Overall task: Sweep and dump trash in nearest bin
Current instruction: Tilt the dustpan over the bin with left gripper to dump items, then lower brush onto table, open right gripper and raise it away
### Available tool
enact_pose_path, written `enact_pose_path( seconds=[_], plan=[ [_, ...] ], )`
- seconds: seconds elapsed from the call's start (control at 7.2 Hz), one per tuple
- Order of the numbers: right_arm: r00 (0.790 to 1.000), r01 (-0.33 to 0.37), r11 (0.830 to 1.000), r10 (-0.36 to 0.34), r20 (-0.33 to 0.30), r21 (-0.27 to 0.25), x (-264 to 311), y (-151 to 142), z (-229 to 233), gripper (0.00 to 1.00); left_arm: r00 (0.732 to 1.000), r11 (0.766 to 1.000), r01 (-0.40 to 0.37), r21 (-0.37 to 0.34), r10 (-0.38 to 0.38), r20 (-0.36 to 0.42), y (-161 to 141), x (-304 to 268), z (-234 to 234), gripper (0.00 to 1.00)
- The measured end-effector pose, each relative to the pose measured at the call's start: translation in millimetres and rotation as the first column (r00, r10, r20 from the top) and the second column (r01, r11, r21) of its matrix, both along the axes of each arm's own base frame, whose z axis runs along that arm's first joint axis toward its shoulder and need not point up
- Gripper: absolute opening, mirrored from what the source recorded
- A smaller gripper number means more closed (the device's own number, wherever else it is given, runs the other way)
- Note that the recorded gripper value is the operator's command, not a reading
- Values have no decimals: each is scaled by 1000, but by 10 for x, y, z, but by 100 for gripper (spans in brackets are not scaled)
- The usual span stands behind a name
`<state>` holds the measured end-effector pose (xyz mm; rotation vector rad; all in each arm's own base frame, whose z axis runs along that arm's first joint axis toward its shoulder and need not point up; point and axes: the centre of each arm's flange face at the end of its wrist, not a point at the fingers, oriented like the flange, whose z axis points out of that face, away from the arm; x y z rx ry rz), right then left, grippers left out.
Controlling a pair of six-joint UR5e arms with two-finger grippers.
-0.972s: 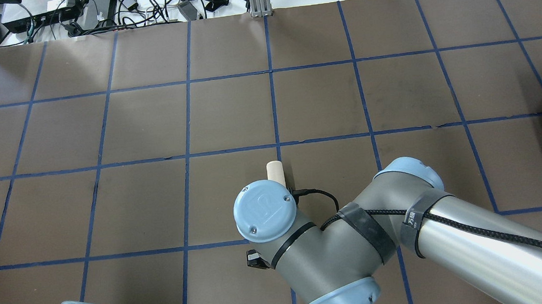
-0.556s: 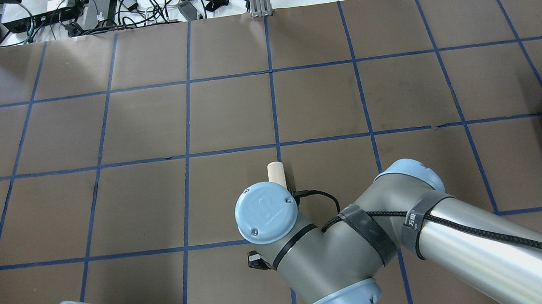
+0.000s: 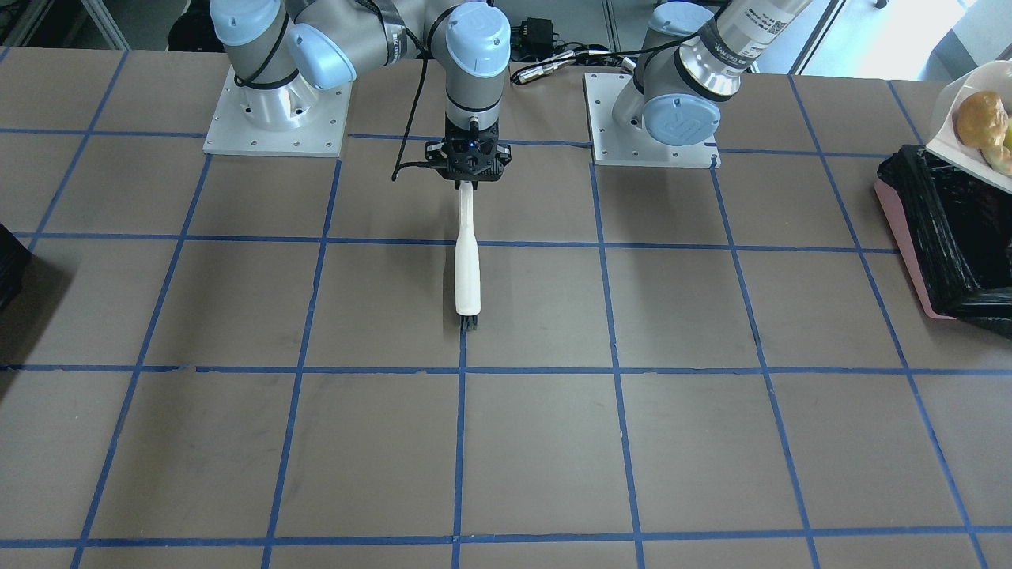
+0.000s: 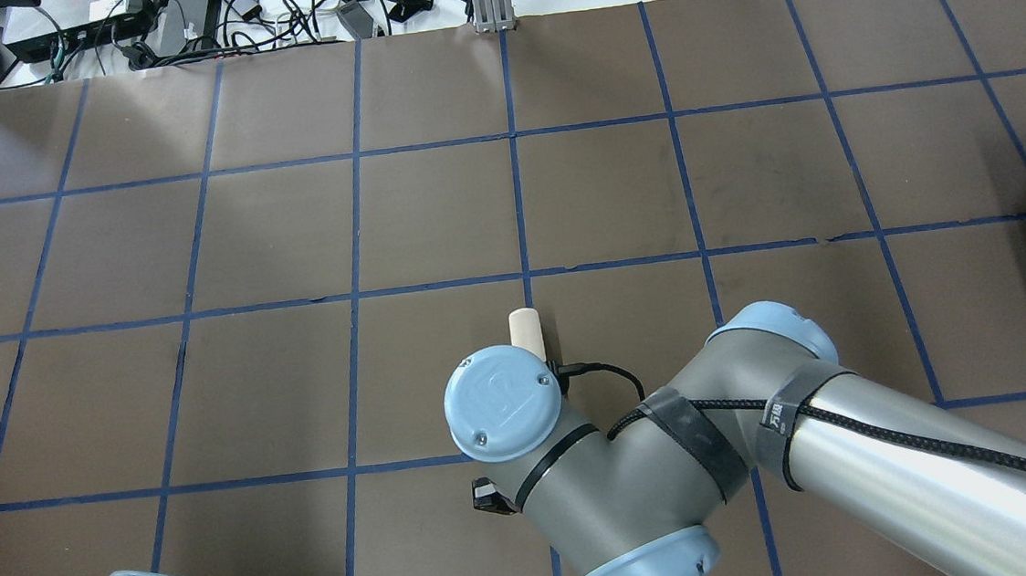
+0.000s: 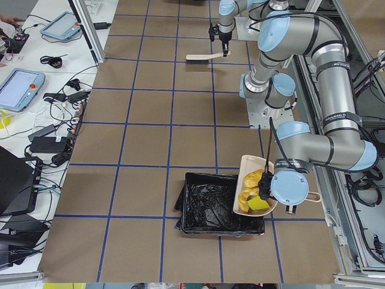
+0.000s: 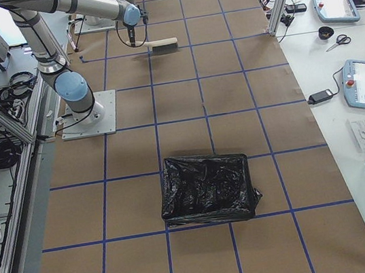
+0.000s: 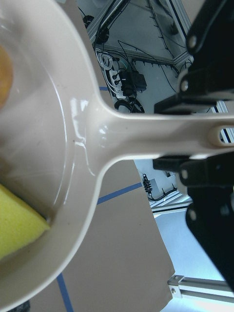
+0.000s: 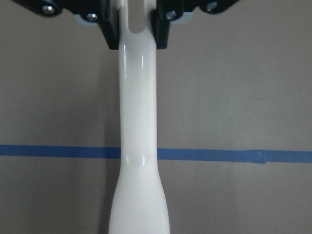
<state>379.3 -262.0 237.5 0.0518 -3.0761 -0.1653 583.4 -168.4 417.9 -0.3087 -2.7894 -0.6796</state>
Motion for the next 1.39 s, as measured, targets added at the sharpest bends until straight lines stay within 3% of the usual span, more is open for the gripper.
enact_pose_path(
  seconds=[0.14,0.28,0.42,0.83,1.11,1.25,1.39],
  plan=[
    [1000,-1,1000,1,-2,2,1,0,-9,20,998,998,-53,30,52,36,-22,-26,2,0],
    [1000,-3,1000,3,-5,4,3,-1,-23,55,993,994,-97,57,93,68,-83,-43,-24,0],
    [1000,-20,1000,20,-10,5,3,-8,-43,66,988,989,-129,74,122,94,-178,-83,-55,0],
    [998,-59,998,59,-13,8,3,-25,-65,77,982,977,-174,122,163,98,-366,-280,-123,0],
    [998,-61,998,61,-8,-2,9,-73,-20,92,980,963,-187,193,171,98,-341,-322,-153,0],
    [997,-75,996,75,-8,-39,21,-190,108,100,977,949,-195,246,167,129,-337,-341,-123,0],
    [993,-116,988,115,-15,-101,62,-370,336,100,975,939,-192,286,148,168,-399,-374,-62,0]
  ],
)
